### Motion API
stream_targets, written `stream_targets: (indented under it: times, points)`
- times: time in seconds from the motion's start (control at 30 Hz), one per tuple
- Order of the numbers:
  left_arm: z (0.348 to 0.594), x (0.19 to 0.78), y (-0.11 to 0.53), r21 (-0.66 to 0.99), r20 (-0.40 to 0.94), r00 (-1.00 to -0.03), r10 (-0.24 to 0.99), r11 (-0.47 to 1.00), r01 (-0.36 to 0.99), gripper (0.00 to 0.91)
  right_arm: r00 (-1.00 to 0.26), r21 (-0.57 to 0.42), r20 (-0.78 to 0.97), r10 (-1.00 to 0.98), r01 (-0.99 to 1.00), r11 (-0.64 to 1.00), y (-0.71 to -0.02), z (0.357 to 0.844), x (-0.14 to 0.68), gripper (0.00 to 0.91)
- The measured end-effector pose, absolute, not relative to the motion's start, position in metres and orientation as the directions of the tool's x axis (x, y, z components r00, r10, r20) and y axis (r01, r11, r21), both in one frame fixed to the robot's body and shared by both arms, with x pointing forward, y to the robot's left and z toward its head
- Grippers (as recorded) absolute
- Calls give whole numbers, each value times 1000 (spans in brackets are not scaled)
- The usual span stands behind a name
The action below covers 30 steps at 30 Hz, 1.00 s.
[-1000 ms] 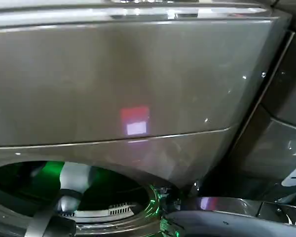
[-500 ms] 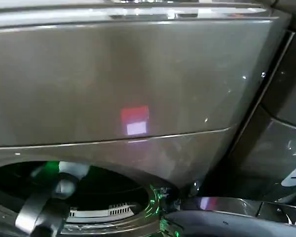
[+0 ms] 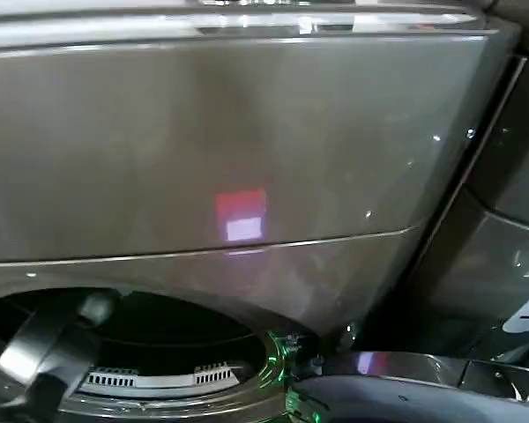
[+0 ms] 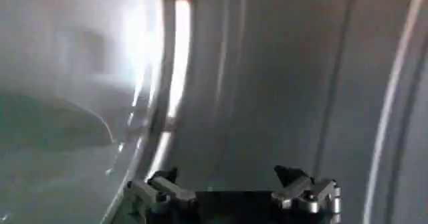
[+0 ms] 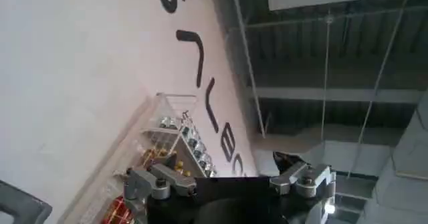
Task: Grasp the clothes from the dryer.
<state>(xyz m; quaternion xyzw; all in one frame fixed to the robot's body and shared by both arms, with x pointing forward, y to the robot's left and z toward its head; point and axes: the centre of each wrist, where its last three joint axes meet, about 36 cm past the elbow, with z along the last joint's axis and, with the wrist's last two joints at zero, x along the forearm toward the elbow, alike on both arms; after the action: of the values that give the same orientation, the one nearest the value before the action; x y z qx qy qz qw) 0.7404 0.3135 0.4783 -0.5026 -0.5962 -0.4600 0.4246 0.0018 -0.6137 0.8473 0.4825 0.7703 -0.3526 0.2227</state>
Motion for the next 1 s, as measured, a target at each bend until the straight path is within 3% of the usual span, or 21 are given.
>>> stream_targets:
  times: [0.03,0.23,1.0]
  points:
    - [479,741,314,117,969,-130,208,72,991,137,-434,-328,-683,587,901,284,-614,847,2,907]
    - [481,742,313,103,971,-115,208,67,992,0,-432,-328,-682,591,902,281,-615,847,1,907]
    - [495,748,306,123,961,-140,240,82,989,0,-429,-323,-681,593,904,281,-616,847,1,907]
